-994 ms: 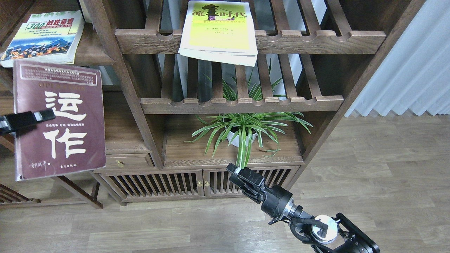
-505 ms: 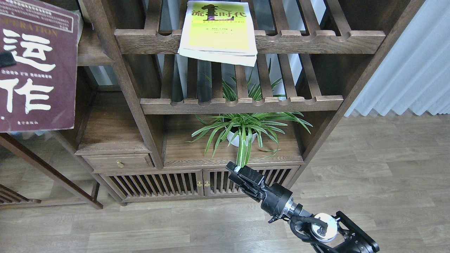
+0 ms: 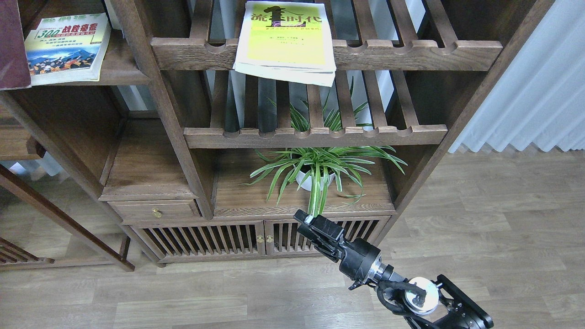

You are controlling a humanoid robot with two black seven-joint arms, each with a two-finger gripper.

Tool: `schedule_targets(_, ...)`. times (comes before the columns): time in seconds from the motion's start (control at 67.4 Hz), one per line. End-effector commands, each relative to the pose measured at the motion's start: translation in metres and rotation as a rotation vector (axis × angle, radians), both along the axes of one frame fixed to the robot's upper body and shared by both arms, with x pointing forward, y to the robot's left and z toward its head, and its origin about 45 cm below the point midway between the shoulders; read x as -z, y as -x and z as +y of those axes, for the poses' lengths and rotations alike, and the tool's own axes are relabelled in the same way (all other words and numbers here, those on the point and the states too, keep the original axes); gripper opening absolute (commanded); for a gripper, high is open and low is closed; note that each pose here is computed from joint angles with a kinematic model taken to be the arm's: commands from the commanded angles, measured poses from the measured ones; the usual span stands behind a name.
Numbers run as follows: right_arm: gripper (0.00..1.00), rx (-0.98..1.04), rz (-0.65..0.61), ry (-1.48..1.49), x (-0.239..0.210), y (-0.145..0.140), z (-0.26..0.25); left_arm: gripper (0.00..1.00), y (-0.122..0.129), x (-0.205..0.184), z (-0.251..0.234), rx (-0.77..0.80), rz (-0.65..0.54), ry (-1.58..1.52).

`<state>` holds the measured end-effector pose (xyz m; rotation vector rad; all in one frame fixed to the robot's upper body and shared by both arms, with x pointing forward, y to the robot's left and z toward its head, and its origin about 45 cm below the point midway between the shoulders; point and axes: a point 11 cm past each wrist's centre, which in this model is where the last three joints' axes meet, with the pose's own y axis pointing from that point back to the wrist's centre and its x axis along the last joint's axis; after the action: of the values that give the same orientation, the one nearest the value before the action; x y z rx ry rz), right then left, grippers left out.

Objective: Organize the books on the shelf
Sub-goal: 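Place the maroon book on the colourful book and release with left gripper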

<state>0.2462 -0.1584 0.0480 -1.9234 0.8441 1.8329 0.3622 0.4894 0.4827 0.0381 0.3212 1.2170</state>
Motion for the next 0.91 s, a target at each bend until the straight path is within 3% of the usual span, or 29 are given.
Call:
schedule_targets(0.0,0.77,0.002,0.000,0.000,0.000,0.000,0.000,0.02,-0.017,0.013,-0.006,0.011,0.010,0.041)
schedule_targets(0.519,0.79,0.011,0.002,0.001,0.001,-0.002,-0.003,0.02,-0.085,0.037,-0.025,-0.024,-0.011,0.237)
schedule_targets(0.891,0.81,0.014,0.005,-0.001,0.001,-0.001,-0.004,0.03,-0.113,0.034,-0.026,-0.091,-0.037,0.324)
